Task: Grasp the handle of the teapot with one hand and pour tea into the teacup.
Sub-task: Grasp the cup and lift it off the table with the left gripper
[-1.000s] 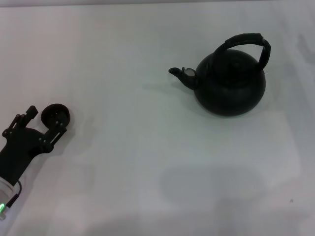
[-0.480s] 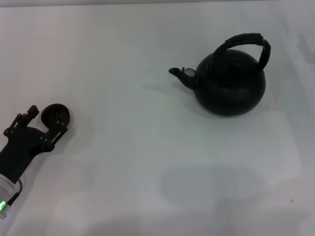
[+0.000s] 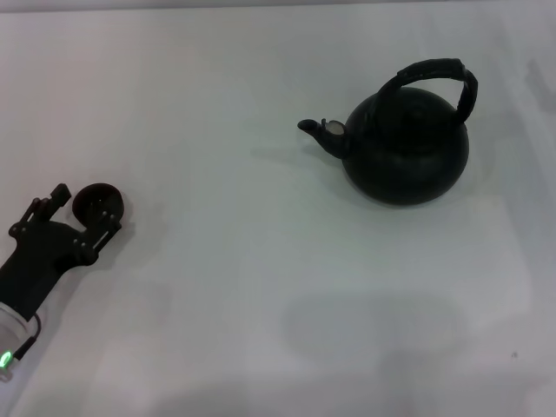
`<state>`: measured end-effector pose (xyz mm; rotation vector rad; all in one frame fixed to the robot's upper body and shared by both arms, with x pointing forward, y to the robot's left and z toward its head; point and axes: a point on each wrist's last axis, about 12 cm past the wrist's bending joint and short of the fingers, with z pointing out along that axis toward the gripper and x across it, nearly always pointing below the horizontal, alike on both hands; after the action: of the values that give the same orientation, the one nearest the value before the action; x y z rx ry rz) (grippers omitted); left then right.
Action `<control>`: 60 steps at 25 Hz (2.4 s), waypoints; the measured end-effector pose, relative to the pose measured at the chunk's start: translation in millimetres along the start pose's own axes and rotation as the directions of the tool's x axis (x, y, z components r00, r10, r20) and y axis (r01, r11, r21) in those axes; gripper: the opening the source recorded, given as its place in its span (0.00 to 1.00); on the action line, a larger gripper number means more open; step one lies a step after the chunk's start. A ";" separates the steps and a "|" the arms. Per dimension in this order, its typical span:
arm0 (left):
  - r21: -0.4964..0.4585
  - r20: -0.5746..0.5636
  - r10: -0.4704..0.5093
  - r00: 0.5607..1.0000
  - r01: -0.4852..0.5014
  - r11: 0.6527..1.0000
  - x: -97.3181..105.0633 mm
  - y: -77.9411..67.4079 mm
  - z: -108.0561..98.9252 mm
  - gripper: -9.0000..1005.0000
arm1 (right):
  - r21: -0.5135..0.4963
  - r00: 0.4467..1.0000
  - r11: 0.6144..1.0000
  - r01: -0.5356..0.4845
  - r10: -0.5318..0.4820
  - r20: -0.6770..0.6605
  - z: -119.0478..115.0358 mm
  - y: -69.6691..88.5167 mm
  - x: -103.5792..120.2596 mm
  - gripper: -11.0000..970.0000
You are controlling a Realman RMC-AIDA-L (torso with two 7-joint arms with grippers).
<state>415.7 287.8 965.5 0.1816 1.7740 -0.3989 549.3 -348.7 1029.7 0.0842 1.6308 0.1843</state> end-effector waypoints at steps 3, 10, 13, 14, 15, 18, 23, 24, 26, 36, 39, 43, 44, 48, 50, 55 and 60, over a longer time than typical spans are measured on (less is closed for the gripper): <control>0.007 -0.003 0.003 1.000 -0.003 1.000 0.0 -0.7 0.8 0.80 | 0.000 1.000 1.000 0.000 0.000 0.000 -0.1 0.0 0.1 0.90; 0.011 -0.004 0.008 1.000 -0.008 1.000 -0.4 -0.3 1.6 0.80 | 0.000 1.000 1.000 -0.001 0.001 -0.001 -0.2 -0.1 0.2 0.90; 0.011 -0.005 0.010 1.000 -0.010 1.000 -0.6 -0.1 1.8 0.80 | 0.000 1.000 1.000 -0.001 0.001 0.000 -0.1 0.0 0.1 0.90; 0.012 -0.005 0.011 1.000 -0.010 1.000 -0.7 0.1 2.0 0.80 | 0.000 1.000 1.000 -0.001 0.001 0.000 0.0 0.0 0.0 0.90; 0.012 -0.006 0.012 1.000 -0.011 1.000 -0.8 0.2 2.4 0.80 | 0.000 1.000 1.000 -0.001 0.001 0.000 0.0 0.0 -0.1 0.90; 0.010 -0.018 0.013 1.000 -0.013 1.000 -0.2 0.7 4.5 0.80 | 0.000 1.000 1.000 -0.001 0.001 0.001 0.1 0.0 -0.2 0.90; 0.010 -0.025 0.013 1.000 -0.012 1.000 0.1 0.3 6.6 0.80 | 0.000 1.000 1.000 -0.001 0.001 0.001 0.2 0.0 -0.3 0.90; 0.010 -0.026 0.012 1.000 -0.012 1.000 0.1 0.2 6.9 0.80 | 0.000 1.000 1.000 -0.001 0.001 0.001 0.3 0.1 -0.3 0.90; 0.010 -0.028 0.013 1.000 -0.012 1.000 0.2 0.2 7.3 0.80 | -0.001 1.000 1.000 -0.001 0.001 0.001 0.3 0.0 -0.4 0.90; 0.012 -0.029 0.013 1.000 -0.013 1.000 0.2 -0.1 7.6 0.80 | 0.000 1.000 1.000 -0.001 0.001 0.001 0.1 0.0 -0.2 0.90; 0.013 -0.026 0.013 1.000 -0.012 1.000 -0.1 -0.3 7.7 0.80 | 0.000 1.000 1.000 -0.001 0.001 0.001 -0.2 -0.2 -0.1 0.90; 0.014 -0.023 0.012 1.000 -0.011 1.000 -0.4 -0.6 7.8 0.80 | 0.000 1.000 1.000 -0.001 0.001 0.002 0.0 -0.3 -0.4 0.90; 0.014 -0.023 0.012 1.000 -0.011 1.000 -0.4 -0.6 7.8 0.80 | 0.000 1.000 1.000 -0.001 0.001 0.002 0.0 -0.3 -0.4 0.90; 0.013 -0.027 0.012 1.000 -0.011 1.000 0.1 -0.4 7.8 0.79 | 0.000 1.000 1.000 -0.001 0.001 0.002 0.0 -0.2 -0.4 0.90; 0.012 -0.028 0.012 1.000 -0.011 1.000 0.1 -0.4 7.8 0.79 | 0.000 1.000 1.000 0.000 0.000 0.002 0.0 -0.3 -0.4 0.90; 0.014 -0.027 0.014 1.000 -0.014 1.000 -0.5 -0.2 9.1 0.79 | 0.001 1.000 1.000 0.002 -0.002 0.002 0.0 -0.7 -0.7 0.90; 0.016 -0.029 0.017 0.999 -0.016 1.000 -1.1 0.0 10.7 0.79 | 0.001 1.000 1.000 0.002 -0.002 0.002 0.0 -0.9 -0.8 0.90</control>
<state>425.7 284.0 964.5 0.2138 1.7975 -0.4003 549.5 -349.7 1030.4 0.0829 1.6286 0.1818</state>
